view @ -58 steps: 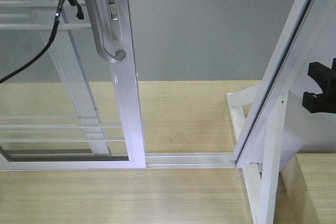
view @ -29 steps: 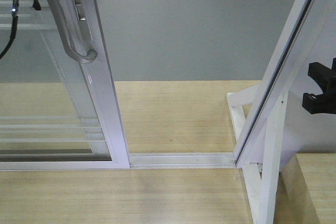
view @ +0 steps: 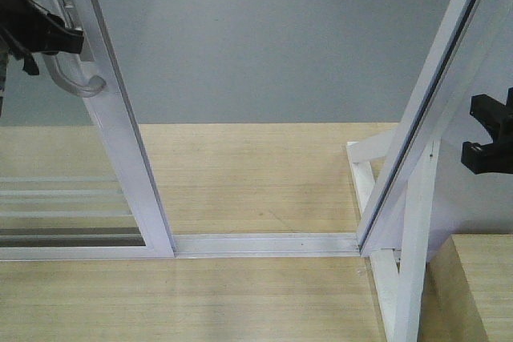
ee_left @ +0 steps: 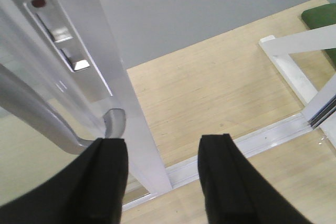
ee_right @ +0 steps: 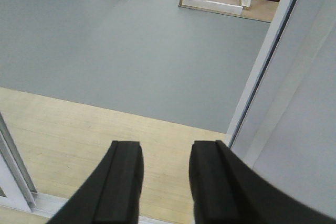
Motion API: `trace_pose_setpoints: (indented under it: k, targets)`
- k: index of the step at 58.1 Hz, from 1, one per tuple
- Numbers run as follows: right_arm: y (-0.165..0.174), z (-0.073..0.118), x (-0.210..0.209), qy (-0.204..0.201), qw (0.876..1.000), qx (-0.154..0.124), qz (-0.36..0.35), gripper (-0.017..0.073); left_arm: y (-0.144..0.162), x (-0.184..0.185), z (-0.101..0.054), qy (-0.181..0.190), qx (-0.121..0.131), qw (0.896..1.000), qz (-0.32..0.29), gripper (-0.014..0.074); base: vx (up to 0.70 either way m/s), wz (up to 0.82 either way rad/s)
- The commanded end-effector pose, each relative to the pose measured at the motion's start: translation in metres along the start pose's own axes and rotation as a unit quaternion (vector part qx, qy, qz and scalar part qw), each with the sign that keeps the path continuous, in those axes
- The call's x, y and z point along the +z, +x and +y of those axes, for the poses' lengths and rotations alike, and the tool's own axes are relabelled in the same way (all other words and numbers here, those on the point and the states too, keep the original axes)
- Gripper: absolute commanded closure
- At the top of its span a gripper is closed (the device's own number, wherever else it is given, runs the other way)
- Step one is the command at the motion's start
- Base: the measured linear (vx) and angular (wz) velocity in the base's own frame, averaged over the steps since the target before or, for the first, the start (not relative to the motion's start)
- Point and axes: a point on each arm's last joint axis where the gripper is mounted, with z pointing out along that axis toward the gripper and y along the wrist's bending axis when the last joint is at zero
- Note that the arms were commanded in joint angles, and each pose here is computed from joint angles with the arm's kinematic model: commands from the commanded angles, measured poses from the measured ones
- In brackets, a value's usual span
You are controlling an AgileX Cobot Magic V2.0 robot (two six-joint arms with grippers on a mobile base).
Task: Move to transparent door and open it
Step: 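Open the left gripper and withdraw it from the handle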
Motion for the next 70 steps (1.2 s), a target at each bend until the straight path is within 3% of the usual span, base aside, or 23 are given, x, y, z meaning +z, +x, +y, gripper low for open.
trace_pose_setpoints:
  k: [1, 10, 25, 37, 46, 54, 58, 63, 70]
  targets:
    - [-0.017, -0.002, -0.004, 0.007, 0.998, -0.009, -0.058, 0.0253, -0.012, -0.038, -0.006, -0.021, -0.009, 0.996, -0.090, 0.0160, 0.00, 0.00]
    - [-0.017, -0.002, -0.004, 0.006, 0.998, -0.007, -0.057, 0.0253, -0.002, -0.073, -0.017, -0.021, -0.040, 0.988, -0.145, 0.0160, 0.00, 0.00]
    - [-0.016, -0.002, -0.004, 0.006, 0.999, -0.006, -0.052, 0.0253, 0.030, -0.124, -0.037, -0.022, -0.066, 0.978, -0.198, 0.0160, 0.00, 0.00]
    - [-0.016, -0.002, -0.004, 0.006, 0.999, -0.006, -0.052, 0.0253, 0.069, -0.156, -0.056, 0.000, -0.128, 0.962, -0.243, 0.0160, 0.00, 0.00]
    - [-0.016, -0.002, -0.004, 0.006, 0.999, -0.006, -0.052, 0.0253, 0.091, -0.173, -0.067, 0.007, -0.124, 0.957, -0.263, 0.0160, 0.00, 0.00]
    - [-0.016, -0.002, -0.004, 0.006, 0.999, -0.006, -0.051, 0.0253, 0.099, -0.191, -0.078, 0.032, -0.108, 0.954, -0.277, 0.0161, 0.00, 0.00]
    - [-0.016, -0.002, -0.004, 0.006, 0.999, -0.006, -0.051, 0.0253, 0.100, -0.197, -0.079, 0.023, -0.097, 0.952, -0.290, 0.0171, 0.00, 0.00]
    - [-0.016, -0.002, -0.004, 0.006, 0.999, -0.006, -0.051, 0.0253, 0.100, -0.205, -0.080, 0.022, -0.108, 0.944, -0.310, 0.0234, 0.00, 0.00]
    - [-0.016, -0.002, -0.004, 0.006, 0.999, -0.006, -0.051, 0.0253, 0.105, -0.209, -0.079, 0.011, -0.113, 0.938, -0.327, 0.0461, 0.00, 0.00]
